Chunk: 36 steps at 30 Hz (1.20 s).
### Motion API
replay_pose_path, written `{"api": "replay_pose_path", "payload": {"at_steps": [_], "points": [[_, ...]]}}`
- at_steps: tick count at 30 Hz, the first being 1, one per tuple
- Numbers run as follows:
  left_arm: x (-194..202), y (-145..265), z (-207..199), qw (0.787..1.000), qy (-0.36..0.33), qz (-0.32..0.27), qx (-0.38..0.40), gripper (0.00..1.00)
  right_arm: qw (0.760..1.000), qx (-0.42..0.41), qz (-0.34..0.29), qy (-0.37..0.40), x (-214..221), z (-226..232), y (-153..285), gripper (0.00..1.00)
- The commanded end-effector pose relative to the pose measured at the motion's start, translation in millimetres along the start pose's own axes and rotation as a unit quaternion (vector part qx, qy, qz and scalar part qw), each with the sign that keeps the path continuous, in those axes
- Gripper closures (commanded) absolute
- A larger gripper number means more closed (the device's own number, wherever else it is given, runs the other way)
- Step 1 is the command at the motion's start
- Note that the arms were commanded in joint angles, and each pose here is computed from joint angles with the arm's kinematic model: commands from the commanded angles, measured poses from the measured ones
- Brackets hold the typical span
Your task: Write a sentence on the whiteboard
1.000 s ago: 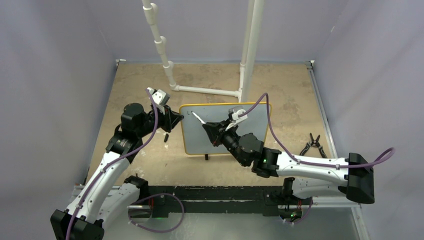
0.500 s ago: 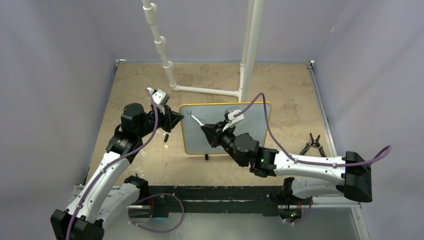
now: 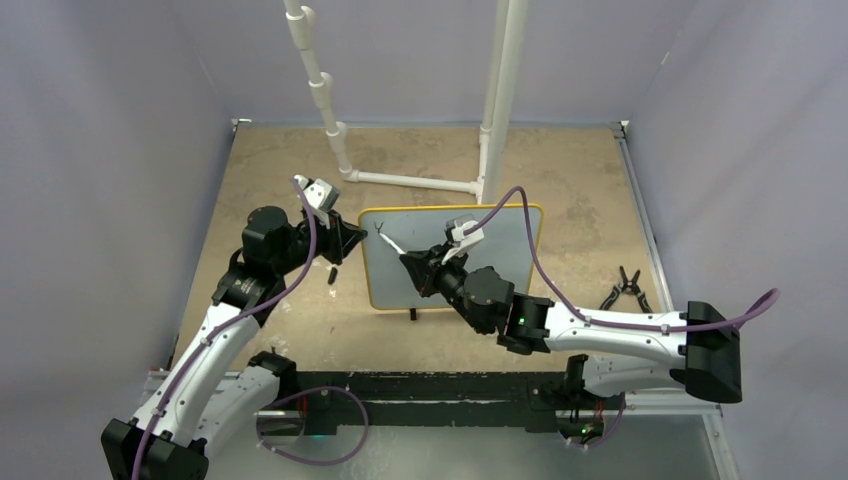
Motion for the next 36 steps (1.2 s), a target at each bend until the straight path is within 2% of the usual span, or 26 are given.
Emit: {"api": "replay_pose_path", "payload": {"at_steps": [1,17,21,27,36], "points": [[-2.9,-0.1,-1.6,1.0,-0.01,-0.009,0.01,1.0,1.0,0.021,-0.003,-0.011,-8.1,-2.4,-1.4,1.0],[-2.5,0.1,-1.5,1.0,-0.01,-0.009,0.01,1.0,0.999,0.009,0.043,-0.021,19.9,-5.8,7.6,1.0],[-2.6,0.1,-1.2,1.0,-0.01,-0.009,0.008,1.0,0.999,-0.011,0.031,-0.016,15.4,-3.4,9.6,1.0],[-2.3,0.2,0.0,1.0,-0.011,-0.009,0.003,1.0,0.998,-0.048,-0.028,-0.022,-5.6,-4.5,21.3,1.0],[-1.3,-0.7,0.5,1.0,-0.01,-0.006,0.004,1.0,0.999,-0.005,-0.042,-0.028,-16.8,-12.9,20.9,1.0]]}}
Point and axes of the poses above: each gripper's point midway between its finger pads, its own y axis back along the fingers, its own z axis along the line the jaws close on, x = y × z, the point moved 7 cm from there along y, back along the fingers, and after that the axes turned 14 degrees about y, right-handed, at the moved point
